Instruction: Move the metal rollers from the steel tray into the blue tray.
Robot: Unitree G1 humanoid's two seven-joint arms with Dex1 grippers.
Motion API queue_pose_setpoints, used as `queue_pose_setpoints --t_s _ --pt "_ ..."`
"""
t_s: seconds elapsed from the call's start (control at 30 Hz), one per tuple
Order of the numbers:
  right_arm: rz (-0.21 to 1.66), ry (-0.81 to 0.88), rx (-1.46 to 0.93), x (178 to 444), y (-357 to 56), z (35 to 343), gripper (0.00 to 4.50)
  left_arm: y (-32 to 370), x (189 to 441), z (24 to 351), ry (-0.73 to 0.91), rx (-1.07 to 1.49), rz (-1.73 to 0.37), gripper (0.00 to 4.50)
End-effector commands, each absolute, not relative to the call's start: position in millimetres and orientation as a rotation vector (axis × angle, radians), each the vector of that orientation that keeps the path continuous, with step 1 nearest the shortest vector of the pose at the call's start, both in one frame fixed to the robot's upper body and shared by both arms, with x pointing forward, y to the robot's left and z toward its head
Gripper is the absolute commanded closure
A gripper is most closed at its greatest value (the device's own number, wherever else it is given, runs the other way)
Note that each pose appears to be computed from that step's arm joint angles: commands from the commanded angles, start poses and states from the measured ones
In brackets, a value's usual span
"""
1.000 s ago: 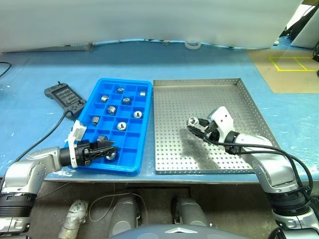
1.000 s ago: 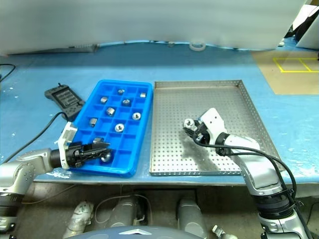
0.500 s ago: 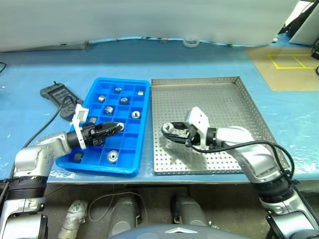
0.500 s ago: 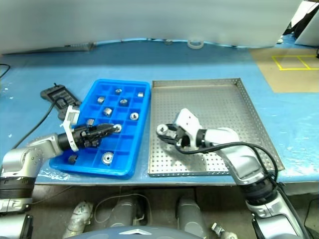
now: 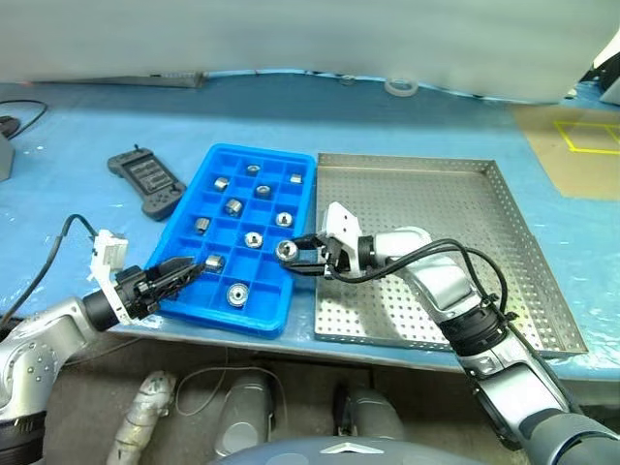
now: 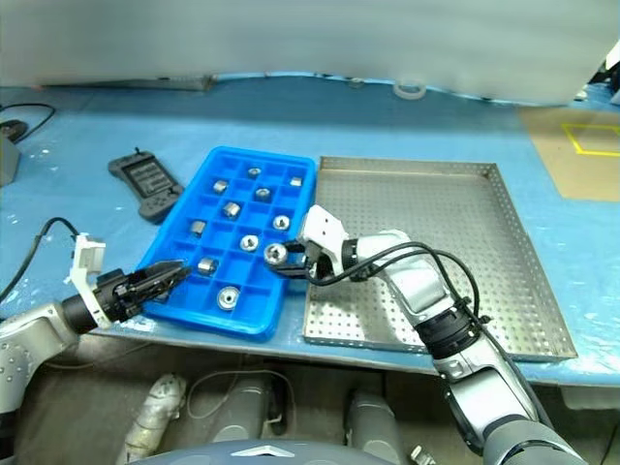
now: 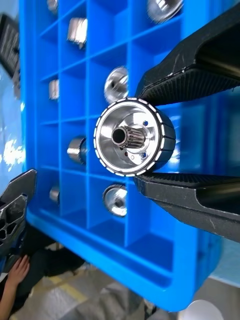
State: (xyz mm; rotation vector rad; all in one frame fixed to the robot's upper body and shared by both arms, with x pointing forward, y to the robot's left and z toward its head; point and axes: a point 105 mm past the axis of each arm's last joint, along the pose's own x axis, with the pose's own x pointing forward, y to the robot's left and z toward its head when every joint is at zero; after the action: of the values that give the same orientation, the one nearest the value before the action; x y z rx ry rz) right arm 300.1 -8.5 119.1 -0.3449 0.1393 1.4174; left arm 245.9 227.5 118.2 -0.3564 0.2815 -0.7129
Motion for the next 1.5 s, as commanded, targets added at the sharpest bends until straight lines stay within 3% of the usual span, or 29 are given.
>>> queue_pose_setpoints --t_s 0.03,0.2,0.37,0.7,0.97,1.3,1.5 --pt "1.462 0.081 -0.360 299 1 129 2.88 228 242 130 0.228 -0.344 -0.702 1.92" --pt "1.468 0.076 -0.419 304 2 123 2.88 229 238 130 0.223 -0.343 -0.679 1.92" --pt "1.467 0.109 -0.420 303 -3 117 1.23 227 239 129 0.219 -0.353 -0.670 1.90" --pt "1.340 0.063 -0.424 313 -20 131 1.23 210 265 133 0.206 -0.351 -0.764 1.90" --pt "0.986 -0.013 -0.301 329 -75 157 1.23 181 322 133 0.163 -0.326 -0.842 1.90" --pt "0.457 -0.061 -0.241 332 -154 161 1.23 116 382 146 0.069 -0.364 -0.941 1.90" --pt "0.401 -0.085 -0.235 330 -152 166 1.23 80 391 157 0.023 -0.435 -1.007 1.90"
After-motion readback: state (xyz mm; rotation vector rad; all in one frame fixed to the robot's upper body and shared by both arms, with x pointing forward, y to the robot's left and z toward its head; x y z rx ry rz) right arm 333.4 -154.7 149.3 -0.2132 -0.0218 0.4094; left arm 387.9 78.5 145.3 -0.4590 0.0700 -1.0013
